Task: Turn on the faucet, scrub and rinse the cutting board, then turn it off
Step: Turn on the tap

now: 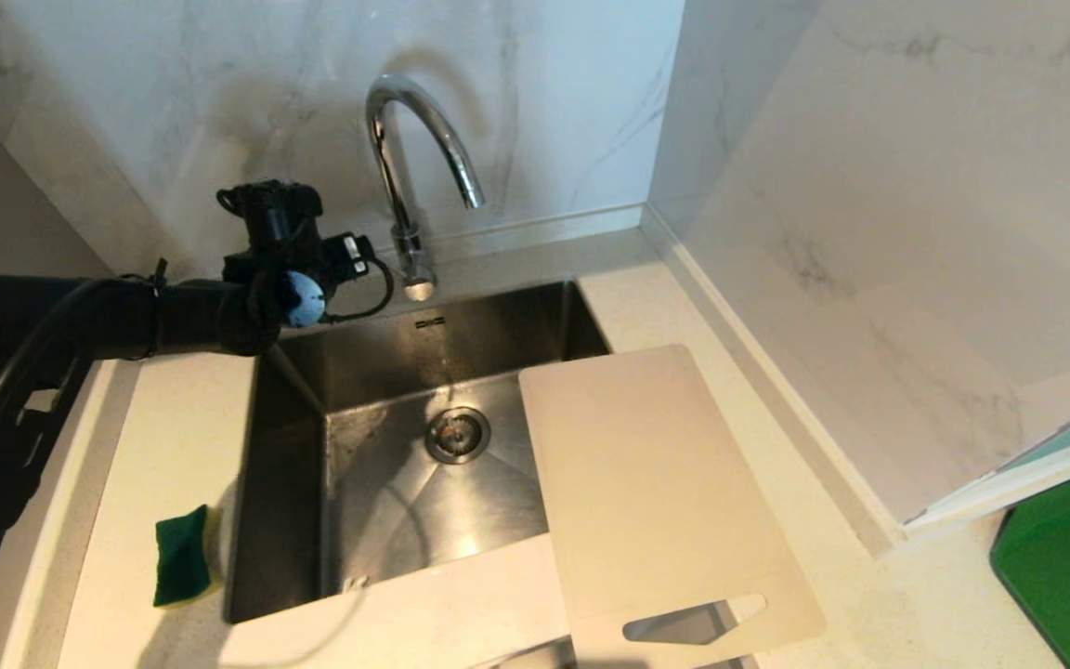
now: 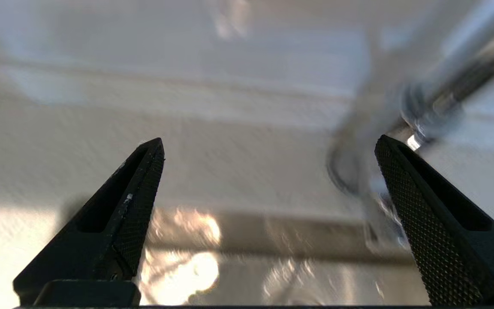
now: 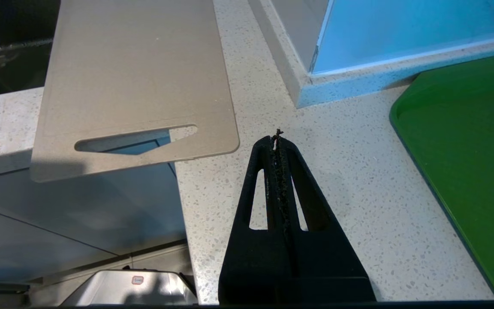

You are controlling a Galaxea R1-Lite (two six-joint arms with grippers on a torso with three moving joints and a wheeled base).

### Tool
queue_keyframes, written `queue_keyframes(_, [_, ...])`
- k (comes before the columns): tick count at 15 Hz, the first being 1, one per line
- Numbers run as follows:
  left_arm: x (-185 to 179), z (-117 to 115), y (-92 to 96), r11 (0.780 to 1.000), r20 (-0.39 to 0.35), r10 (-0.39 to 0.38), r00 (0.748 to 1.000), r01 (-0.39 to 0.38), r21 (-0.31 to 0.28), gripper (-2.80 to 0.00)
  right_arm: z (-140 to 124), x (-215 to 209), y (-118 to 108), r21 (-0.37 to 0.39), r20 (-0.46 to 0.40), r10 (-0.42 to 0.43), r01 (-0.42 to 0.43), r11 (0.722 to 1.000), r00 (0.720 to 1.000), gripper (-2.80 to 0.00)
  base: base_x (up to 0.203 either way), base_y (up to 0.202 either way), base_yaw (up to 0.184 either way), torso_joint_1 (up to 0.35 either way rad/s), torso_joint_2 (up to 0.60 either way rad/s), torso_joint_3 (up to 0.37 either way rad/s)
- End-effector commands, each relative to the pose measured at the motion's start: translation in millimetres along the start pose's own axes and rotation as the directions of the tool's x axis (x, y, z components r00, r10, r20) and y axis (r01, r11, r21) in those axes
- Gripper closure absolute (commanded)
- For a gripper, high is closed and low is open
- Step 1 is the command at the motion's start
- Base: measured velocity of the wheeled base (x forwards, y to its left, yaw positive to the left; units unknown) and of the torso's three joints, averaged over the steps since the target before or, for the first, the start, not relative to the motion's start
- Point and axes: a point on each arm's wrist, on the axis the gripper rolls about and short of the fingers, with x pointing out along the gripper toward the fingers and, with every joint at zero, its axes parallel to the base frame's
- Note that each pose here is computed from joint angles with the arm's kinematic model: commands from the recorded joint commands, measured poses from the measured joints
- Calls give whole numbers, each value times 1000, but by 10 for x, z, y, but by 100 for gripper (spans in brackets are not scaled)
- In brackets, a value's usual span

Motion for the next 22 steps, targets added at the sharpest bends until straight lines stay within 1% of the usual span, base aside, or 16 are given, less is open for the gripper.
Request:
queue_keyframes(1, [-13, 3, -5, 999, -26, -24, 999, 24, -28, -280, 0, 0, 0, 0, 0, 1, -1, 1000, 1000, 0, 0, 0, 0, 0, 0, 0])
queue_keyframes(2, [-24, -17, -35, 998, -35, -44, 998, 43, -51, -280, 0, 0, 0, 0, 0, 2, -2, 1000, 1000, 0, 0, 0, 0, 0, 0, 0])
queue_keyframes(4, [-58, 2, -85, 989, -44, -108, 993, 103, -102, -280, 0, 0, 0, 0, 0, 2, -2, 1000, 1000, 0, 0, 0, 0, 0, 0, 0])
queue_keyframes(6, [-96, 80, -102, 973, -47, -175, 983, 166, -160, -280, 0, 0, 0, 0, 0, 2, -2, 1000, 1000, 0, 0, 0, 0, 0, 0, 0])
queue_keyframes(7, [-113, 95, -120, 965, -50, -203, 978, 191, -182, -280, 0, 0, 0, 0, 0, 2, -2, 1000, 1000, 0, 0, 0, 0, 0, 0, 0])
queue_keyframes(8, [-132, 104, -146, 958, -51, -226, 973, 212, -192, -280, 0, 0, 0, 0, 0, 1, -1, 1000, 1000, 0, 0, 0, 0, 0, 0, 0])
queue_keyframes(10, [-147, 99, -171, 956, -53, -237, 970, 223, -190, -280, 0, 0, 0, 0, 0, 2, -2, 1000, 1000, 0, 0, 0, 0, 0, 0, 0])
queue_keyframes(14, [-113, 35, -169, 962, -54, -222, 974, 210, -175, -280, 0, 0, 0, -2, 0, 2, -2, 1000, 1000, 0, 0, 0, 0, 0, 0, 0])
queue_keyframes(15, [-87, -1, -163, 967, -49, -209, 977, 199, -158, -280, 0, 0, 0, -2, 0, 2, -2, 1000, 1000, 0, 0, 0, 0, 0, 0, 0])
queue_keyframes(17, [-7, -98, -166, 984, 19, -156, 988, 157, -88, -280, 0, 0, 0, -2, 0, 2, -2, 1000, 1000, 0, 0, 0, 0, 0, 0, 0])
queue_keyframes(18, [19, -138, -181, 989, 57, -137, 989, 139, -48, -280, 0, 0, 0, -2, 0, 2, -2, 1000, 1000, 0, 0, 0, 0, 0, 0, 0])
queue_keyframes(19, [2, -168, -225, 989, 62, -139, 988, 142, -40, -280, 0, 0, 0, -2, 0, 2, -2, 1000, 1000, 0, 0, 0, 0, 0, 0, 0])
queue_keyframes(22, [9, -169, -218, 990, 63, -136, 989, 138, -38, -280, 0, 0, 1, -4, 0, 5, -5, 1000, 1000, 0, 0, 0, 0, 0, 0, 0])
